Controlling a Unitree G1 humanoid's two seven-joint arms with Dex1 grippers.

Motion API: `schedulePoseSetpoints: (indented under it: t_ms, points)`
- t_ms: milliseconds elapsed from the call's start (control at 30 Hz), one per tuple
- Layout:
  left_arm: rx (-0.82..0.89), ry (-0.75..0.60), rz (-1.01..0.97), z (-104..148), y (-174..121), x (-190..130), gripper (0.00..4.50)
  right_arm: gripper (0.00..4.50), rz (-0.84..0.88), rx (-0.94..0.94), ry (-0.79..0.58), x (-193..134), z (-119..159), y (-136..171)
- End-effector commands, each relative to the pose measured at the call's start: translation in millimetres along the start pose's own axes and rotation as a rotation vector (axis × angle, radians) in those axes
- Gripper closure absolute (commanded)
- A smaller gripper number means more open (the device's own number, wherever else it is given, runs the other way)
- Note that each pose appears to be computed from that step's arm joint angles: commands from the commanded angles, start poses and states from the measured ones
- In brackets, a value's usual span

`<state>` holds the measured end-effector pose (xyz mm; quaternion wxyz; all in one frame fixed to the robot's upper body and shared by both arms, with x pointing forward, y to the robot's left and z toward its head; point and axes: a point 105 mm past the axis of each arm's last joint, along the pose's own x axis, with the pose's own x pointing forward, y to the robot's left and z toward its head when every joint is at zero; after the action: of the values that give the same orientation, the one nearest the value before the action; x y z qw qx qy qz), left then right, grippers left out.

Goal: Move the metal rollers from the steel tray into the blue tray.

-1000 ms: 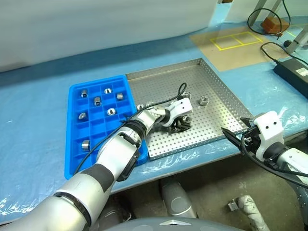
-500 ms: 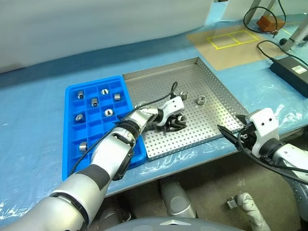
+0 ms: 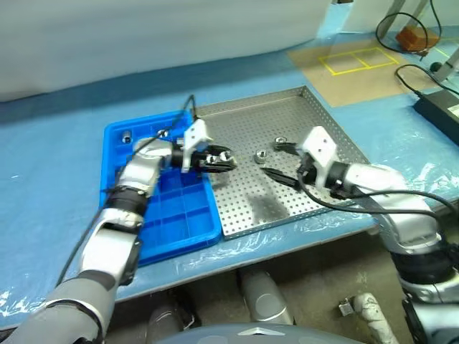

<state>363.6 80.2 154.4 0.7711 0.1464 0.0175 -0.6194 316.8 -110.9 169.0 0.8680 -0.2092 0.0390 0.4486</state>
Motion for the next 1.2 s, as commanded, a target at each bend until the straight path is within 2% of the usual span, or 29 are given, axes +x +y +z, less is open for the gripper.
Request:
schedulePoseSetpoints:
  t_ms: [33,267,533,733,967,1200]
  points:
    - [0.03,-0.024,0.098,16,4,-28,2.65,0.77,0.078,-0.064,-0.059,18,15,1]
    - [-0.018,0.043,0.223,-3,-12,-63,2.65,0.77,0.286,-0.112,-0.089,50,18,22]
    - [-0.058,0.051,0.351,-13,-6,-72,2.65,0.77,0.334,-0.134,-0.132,68,25,26]
    - [-0.075,0.036,0.307,-14,-14,-62,2.65,0.77,0.31,-0.116,-0.126,66,19,25]
    - [-0.099,0.01,0.373,-20,15,-36,2.65,0.77,0.266,-0.1,-0.103,59,12,21]
    - [-0.123,0.042,0.31,-34,15,-19,2.65,0.77,0.224,-0.09,-0.082,52,6,18]
